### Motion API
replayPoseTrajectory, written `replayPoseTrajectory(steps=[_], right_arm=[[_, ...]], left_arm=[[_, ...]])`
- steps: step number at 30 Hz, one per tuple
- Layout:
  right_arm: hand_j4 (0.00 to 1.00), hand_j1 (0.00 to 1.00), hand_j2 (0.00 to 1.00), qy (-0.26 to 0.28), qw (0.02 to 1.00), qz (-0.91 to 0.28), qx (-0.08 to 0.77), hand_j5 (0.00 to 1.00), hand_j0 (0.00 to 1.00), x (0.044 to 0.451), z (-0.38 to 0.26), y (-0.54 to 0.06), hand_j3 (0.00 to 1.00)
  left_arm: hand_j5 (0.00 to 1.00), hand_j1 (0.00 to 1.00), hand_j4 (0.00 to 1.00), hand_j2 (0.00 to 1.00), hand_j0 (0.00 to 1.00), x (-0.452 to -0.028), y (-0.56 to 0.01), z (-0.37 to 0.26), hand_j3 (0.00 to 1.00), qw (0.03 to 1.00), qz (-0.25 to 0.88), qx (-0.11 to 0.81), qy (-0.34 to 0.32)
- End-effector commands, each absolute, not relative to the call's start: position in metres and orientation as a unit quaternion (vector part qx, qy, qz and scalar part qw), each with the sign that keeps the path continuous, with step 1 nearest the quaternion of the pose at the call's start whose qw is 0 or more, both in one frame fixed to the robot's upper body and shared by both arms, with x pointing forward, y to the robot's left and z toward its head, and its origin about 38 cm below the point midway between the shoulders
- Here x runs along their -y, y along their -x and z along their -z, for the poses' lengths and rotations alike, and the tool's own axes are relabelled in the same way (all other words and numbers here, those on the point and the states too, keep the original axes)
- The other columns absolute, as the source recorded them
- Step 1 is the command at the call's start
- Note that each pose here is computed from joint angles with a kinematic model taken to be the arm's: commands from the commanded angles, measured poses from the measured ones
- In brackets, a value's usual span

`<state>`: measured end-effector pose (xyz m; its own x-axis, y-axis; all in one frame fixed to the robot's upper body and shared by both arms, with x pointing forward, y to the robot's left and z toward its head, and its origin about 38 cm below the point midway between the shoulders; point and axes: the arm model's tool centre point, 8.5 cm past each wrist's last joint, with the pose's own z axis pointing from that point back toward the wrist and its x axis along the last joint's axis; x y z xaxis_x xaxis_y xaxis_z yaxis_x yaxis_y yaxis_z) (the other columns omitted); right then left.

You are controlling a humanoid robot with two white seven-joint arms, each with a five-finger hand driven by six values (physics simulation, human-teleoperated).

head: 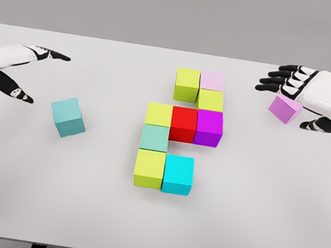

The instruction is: Assemble the squares on the desktop into the number 2

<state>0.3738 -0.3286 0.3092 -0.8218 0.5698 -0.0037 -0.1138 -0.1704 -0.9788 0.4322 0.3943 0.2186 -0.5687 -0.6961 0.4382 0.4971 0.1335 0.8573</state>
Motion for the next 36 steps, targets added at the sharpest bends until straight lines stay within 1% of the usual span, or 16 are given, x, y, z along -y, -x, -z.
replayPoseTrajectory(steps=[1,3,4,7,9,10,12,14,16,17,19,22,27,30,33,36], right_arm=[[1.0,1.0,1.0,0.189,0.232,-0.741,0.601,1.0,1.0,0.329,-0.31,-0.374,1.0],[1.0,1.0,1.0,0.19,0.23,-0.741,0.602,1.0,1.0,0.329,-0.312,-0.374,1.0],[1.0,1.0,1.0,0.188,0.225,-0.744,0.6,1.0,1.0,0.326,-0.313,-0.375,1.0],[1.0,1.0,1.0,0.185,0.218,-0.757,0.587,1.0,1.0,0.322,-0.315,-0.377,1.0],[1.0,1.0,1.0,0.202,0.237,-0.752,0.581,1.0,1.0,0.339,-0.323,-0.388,1.0],[1.0,1.0,1.0,0.207,0.263,-0.748,0.574,1.0,1.0,0.354,-0.318,-0.396,1.0],[1.0,1.0,1.0,0.2,0.273,-0.754,0.563,1.0,1.0,0.356,-0.308,-0.398,1.0],[1.0,1.0,1.0,0.196,0.272,-0.756,0.562,1.0,1.0,0.354,-0.305,-0.398,1.0],[1.0,1.0,1.0,0.19,0.269,-0.762,0.558,1.0,1.0,0.349,-0.301,-0.4,1.0],[1.0,1.0,1.0,0.196,0.269,-0.769,0.546,1.0,1.0,0.349,-0.298,-0.404,1.0],[1.0,1.0,1.0,0.204,0.271,-0.778,0.529,1.0,1.0,0.347,-0.294,-0.418,1.0],[1.0,1.0,1.0,0.192,0.293,-0.785,0.511,1.0,1.0,0.344,-0.278,-0.444,1.0],[1.0,1.0,1.0,0.192,0.295,-0.792,0.498,1.0,1.0,0.341,-0.274,-0.454,1.0],[1.0,1.0,1.0,0.193,0.309,-0.79,0.494,1.0,1.0,0.345,-0.27,-0.461,1.0],[1.0,1.0,1.0,0.199,0.313,-0.791,0.487,1.0,1.0,0.348,-0.269,-0.465,1.0],[1.0,1.0,1.0,0.201,0.329,-0.783,0.488,1.0,1.0,0.354,-0.266,-0.473,1.0]], left_arm=[[1.0,1.0,1.0,1.0,1.0,-0.393,-0.432,-0.219,1.0,0.459,0.649,0.602,-0.08],[1.0,1.0,1.0,1.0,1.0,-0.39,-0.431,-0.218,1.0,0.458,0.648,0.604,-0.074],[1.0,1.0,1.0,1.0,1.0,-0.385,-0.425,-0.208,1.0,0.475,0.633,0.61,-0.044],[1.0,1.0,1.0,1.0,1.0,-0.385,-0.419,-0.196,1.0,0.502,0.609,0.614,-0.01],[1.0,1.0,1.0,1.0,1.0,-0.366,-0.403,-0.208,1.0,0.48,0.617,0.623,0.022],[1.0,1.0,1.0,1.0,1.0,-0.345,-0.393,-0.218,1.0,0.474,0.609,0.634,0.053],[1.0,1.0,1.0,1.0,1.0,-0.322,-0.389,-0.217,1.0,0.549,0.585,0.593,0.063],[1.0,1.0,1.0,1.0,1.0,-0.304,-0.385,-0.221,1.0,0.598,0.571,0.56,0.06],[1.0,1.0,1.0,1.0,1.0,-0.311,-0.393,-0.221,1.0,0.629,0.543,0.556,0.023],[1.0,1.0,1.0,1.0,1.0,-0.317,-0.397,-0.222,1.0,0.645,0.531,0.549,0.002],[1.0,1.0,1.0,1.0,1.0,-0.322,-0.401,-0.225,1.0,0.661,0.521,0.54,-0.02],[1.0,1.0,1.0,1.0,1.0,-0.326,-0.405,-0.224,1.0,0.677,0.508,0.531,-0.043],[1.0,1.0,1.0,1.0,1.0,-0.326,-0.404,-0.216,1.0,0.693,0.504,0.513,-0.048],[1.0,1.0,1.0,1.0,1.0,-0.327,-0.404,-0.209,1.0,0.696,0.495,0.517,-0.062],[1.0,1.0,1.0,1.0,1.0,-0.329,-0.403,-0.2,1.0,0.698,0.475,0.528,-0.09],[1.0,1.0,1.0,1.0,1.0,-0.327,-0.399,-0.193,1.0,0.698,0.48,0.525,-0.081]])
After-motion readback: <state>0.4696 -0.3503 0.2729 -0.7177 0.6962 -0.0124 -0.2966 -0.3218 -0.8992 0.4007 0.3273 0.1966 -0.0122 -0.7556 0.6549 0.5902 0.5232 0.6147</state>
